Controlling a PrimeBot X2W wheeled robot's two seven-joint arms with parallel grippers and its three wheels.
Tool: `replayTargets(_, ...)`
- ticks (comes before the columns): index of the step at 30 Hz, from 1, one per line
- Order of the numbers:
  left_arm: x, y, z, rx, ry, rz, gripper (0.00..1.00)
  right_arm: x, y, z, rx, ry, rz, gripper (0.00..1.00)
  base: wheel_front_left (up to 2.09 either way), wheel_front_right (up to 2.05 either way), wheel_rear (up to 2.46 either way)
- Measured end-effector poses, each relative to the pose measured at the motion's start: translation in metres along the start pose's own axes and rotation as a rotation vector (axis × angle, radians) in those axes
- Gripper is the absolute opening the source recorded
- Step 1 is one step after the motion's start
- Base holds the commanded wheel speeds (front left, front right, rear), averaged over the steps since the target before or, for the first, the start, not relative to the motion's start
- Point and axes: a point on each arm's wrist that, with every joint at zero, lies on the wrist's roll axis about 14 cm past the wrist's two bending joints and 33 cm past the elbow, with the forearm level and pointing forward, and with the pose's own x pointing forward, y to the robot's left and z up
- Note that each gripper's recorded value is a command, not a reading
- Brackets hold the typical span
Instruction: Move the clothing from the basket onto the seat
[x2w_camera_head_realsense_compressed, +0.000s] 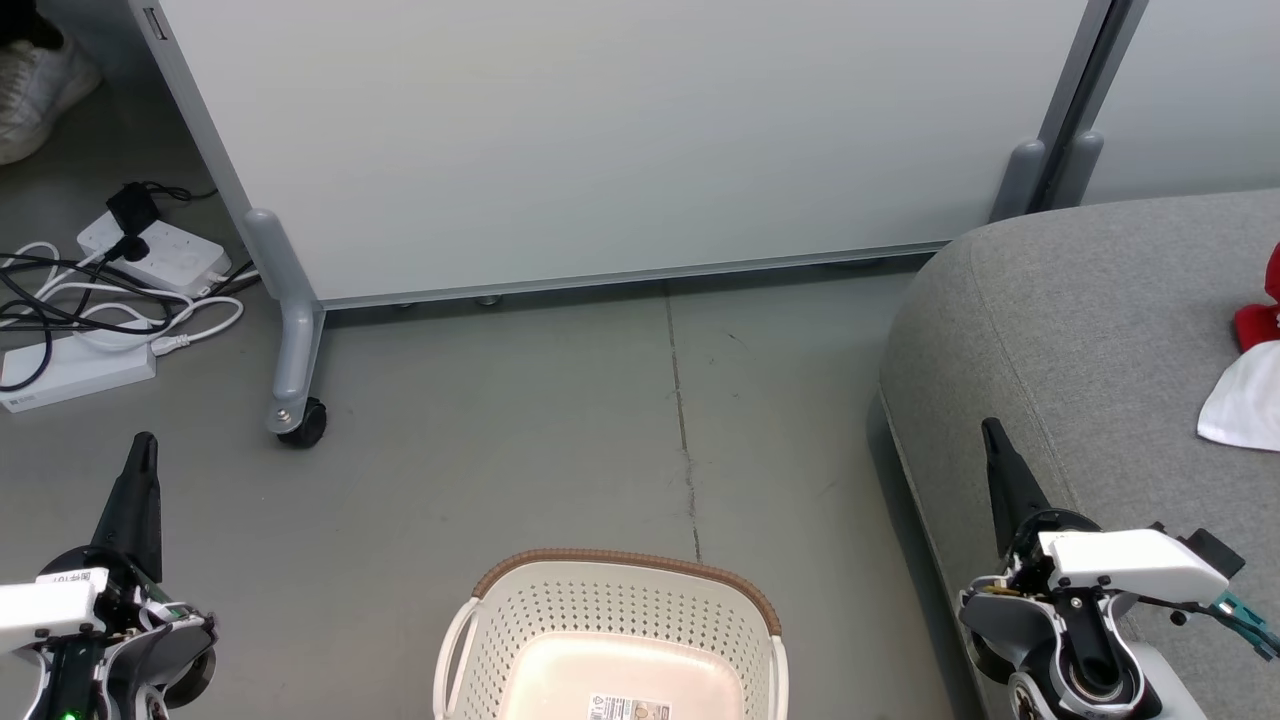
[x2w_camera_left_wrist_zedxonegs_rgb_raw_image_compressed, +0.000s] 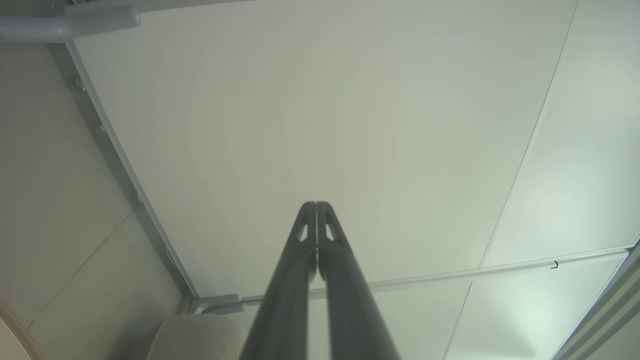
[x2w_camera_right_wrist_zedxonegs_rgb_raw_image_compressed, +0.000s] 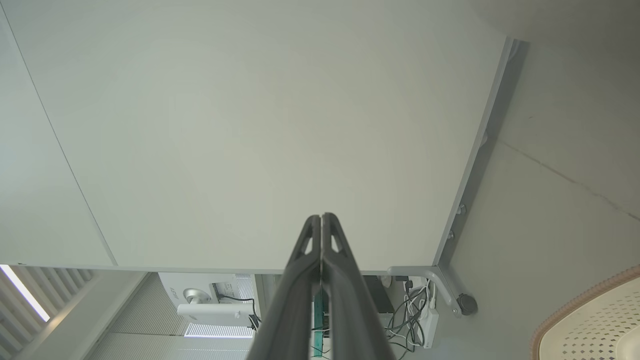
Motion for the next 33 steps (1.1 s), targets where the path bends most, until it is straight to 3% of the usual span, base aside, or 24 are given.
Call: replayTargets(33, 0.0001, -0.0001, 0.0, 0.0, 0.0, 0.0, 0.0, 0.0, 0.0, 0.0001, 0.0, 0.0, 0.0, 0.0, 0.0, 0.0, 0.0)
